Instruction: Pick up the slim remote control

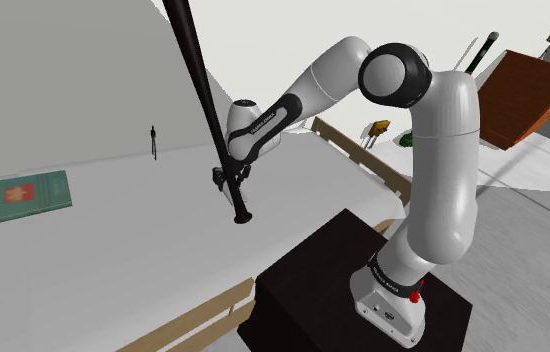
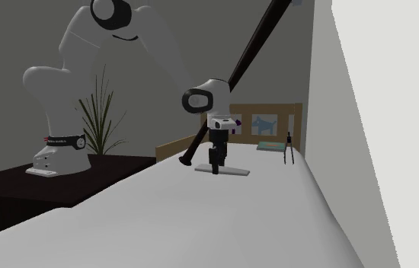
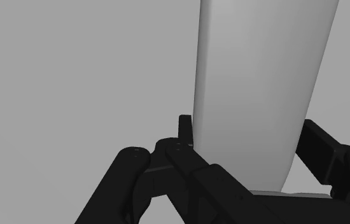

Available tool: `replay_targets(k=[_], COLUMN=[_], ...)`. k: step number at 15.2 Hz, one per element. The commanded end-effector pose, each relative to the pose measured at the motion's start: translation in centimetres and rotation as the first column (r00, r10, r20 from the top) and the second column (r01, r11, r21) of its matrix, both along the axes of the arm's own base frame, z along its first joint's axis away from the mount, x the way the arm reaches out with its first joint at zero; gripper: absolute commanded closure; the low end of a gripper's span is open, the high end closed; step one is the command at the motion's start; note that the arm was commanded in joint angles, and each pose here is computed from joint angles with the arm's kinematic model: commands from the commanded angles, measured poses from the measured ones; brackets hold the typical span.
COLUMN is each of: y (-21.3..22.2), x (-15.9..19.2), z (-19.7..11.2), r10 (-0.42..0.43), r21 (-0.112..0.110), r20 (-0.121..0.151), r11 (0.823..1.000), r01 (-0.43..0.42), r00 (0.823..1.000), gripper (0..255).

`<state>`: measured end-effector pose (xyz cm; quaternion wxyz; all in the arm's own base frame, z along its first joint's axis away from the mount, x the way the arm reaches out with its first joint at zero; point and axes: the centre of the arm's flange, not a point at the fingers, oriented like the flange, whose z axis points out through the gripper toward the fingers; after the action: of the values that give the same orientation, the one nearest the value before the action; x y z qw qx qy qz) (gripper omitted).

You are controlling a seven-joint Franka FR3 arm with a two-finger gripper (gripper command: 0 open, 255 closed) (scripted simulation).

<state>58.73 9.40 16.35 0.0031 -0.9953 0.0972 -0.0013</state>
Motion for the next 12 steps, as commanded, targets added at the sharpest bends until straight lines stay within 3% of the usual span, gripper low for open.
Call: replay_targets(k=[1, 8, 12], y=[0.1, 0.0, 0.0], x=[0.0, 0.0, 0.0], z=[-0.1, -0.1, 2.0], r10=[0.001, 0.001, 0.001], r21=[0.000, 0.000, 0.000], r20=[-0.001, -0.001, -0.001], r11=[1.000, 1.000, 1.000], r01=[-0.001, -0.001, -0.001], r00=[1.000, 1.000, 1.000], gripper=[255, 255, 255])
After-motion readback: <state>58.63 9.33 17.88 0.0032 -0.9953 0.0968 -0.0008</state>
